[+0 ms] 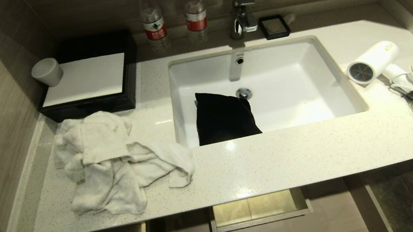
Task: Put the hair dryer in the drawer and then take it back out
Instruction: Pick up the hairdryer
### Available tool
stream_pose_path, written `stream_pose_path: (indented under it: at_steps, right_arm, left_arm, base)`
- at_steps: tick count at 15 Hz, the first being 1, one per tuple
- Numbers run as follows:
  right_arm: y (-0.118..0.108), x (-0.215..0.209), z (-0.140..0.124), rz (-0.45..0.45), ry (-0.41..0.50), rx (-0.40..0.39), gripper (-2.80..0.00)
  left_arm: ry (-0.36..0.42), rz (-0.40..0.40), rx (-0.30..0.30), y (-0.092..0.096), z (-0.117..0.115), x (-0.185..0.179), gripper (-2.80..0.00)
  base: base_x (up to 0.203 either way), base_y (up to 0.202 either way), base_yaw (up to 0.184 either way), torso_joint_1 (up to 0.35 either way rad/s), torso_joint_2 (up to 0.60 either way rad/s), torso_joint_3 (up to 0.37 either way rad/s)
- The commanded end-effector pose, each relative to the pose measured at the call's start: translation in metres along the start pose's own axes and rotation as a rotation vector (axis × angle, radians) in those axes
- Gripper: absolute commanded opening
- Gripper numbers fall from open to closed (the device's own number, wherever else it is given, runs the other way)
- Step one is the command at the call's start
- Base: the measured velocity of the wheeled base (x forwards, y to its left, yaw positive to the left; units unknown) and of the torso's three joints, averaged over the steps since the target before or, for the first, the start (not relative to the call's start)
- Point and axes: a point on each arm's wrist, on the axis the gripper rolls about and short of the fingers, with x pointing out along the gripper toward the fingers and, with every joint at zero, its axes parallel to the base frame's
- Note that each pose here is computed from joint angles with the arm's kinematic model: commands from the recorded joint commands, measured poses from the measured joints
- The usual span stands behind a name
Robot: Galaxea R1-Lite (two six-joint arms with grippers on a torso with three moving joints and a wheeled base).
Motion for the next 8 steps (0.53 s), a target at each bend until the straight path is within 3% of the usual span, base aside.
stream_pose_path:
  at_steps: [1,5,8]
  right_arm:
    - [-0.001,0.004,0.039,-0.033,0.179,-0.027,-2.80]
    - [-0.005,0.051,0.086,-0.167,0.395,-0.094,-2.80]
    - [-0.003,0.109,0.103,-0.241,0.552,-0.130,-2.80]
  left_arm:
    - [0.001,0.000,0.000,0.000,0.000,0.000,-2.80]
    - [0.000,0.000,0.000,0.000,0.000,0.000,-2.80]
    - [0.000,0.000,0.000,0.000,0.000,0.000,-2.80]
  base:
    - [0.000,0.000,0.000,0.000,0.00,0.000]
    - [0.000,0.000,0.000,0.000,0.00,0.000]
    - [0.000,0.000,0.000,0.001,0.01,0.005]
